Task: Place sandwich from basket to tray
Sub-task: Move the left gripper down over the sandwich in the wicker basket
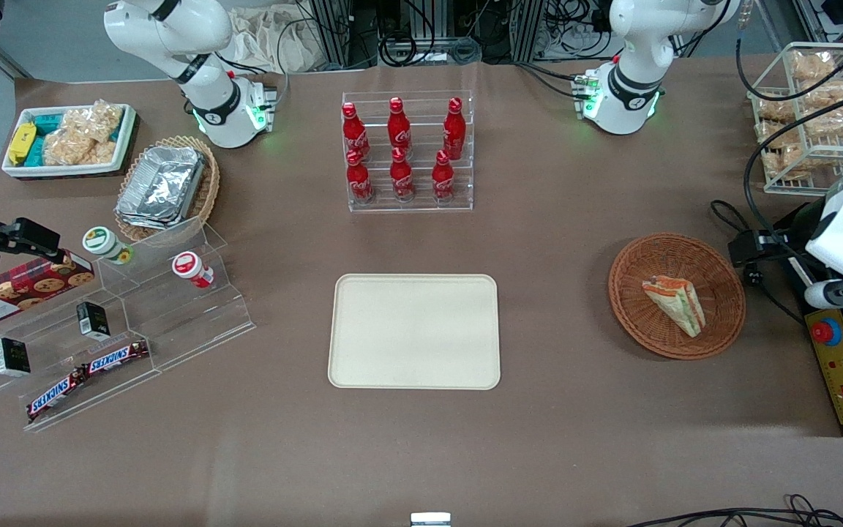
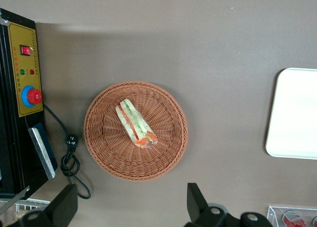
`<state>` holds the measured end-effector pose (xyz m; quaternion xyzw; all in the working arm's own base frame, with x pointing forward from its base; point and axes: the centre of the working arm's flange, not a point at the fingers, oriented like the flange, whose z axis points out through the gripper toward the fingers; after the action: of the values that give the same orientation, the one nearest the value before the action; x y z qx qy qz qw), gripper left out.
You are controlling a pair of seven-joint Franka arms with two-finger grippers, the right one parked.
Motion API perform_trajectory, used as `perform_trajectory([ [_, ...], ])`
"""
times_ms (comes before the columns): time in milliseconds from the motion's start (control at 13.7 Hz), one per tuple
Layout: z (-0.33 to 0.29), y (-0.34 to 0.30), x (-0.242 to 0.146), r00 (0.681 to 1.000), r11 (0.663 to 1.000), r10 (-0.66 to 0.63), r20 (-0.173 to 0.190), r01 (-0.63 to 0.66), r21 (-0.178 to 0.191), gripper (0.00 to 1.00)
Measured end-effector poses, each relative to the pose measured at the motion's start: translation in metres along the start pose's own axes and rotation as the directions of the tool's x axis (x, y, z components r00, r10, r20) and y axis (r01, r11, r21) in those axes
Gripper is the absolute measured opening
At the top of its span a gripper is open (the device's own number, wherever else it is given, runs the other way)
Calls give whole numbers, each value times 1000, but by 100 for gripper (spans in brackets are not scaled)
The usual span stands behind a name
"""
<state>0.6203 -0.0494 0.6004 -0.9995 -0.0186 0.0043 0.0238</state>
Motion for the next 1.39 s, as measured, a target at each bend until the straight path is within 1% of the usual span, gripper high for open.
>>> perform_trajectory([
  [438,1,0,0,1000,1000,2,1,-2,0,100],
  [583,3,-1,0,1000,1000,0,8,-1,1,100],
  [656,7,-2,1,1000,1000,-1,17,1,2,99],
  [875,40,-12,5,998,1000,-17,68,16,11,99],
  [1021,79,-29,10,995,999,-42,89,41,13,99],
  [1240,142,-46,8,988,997,-72,137,71,14,99],
  [1312,159,-49,6,986,995,-96,139,95,15,99],
  [1385,175,-54,6,983,991,-132,131,131,15,99],
])
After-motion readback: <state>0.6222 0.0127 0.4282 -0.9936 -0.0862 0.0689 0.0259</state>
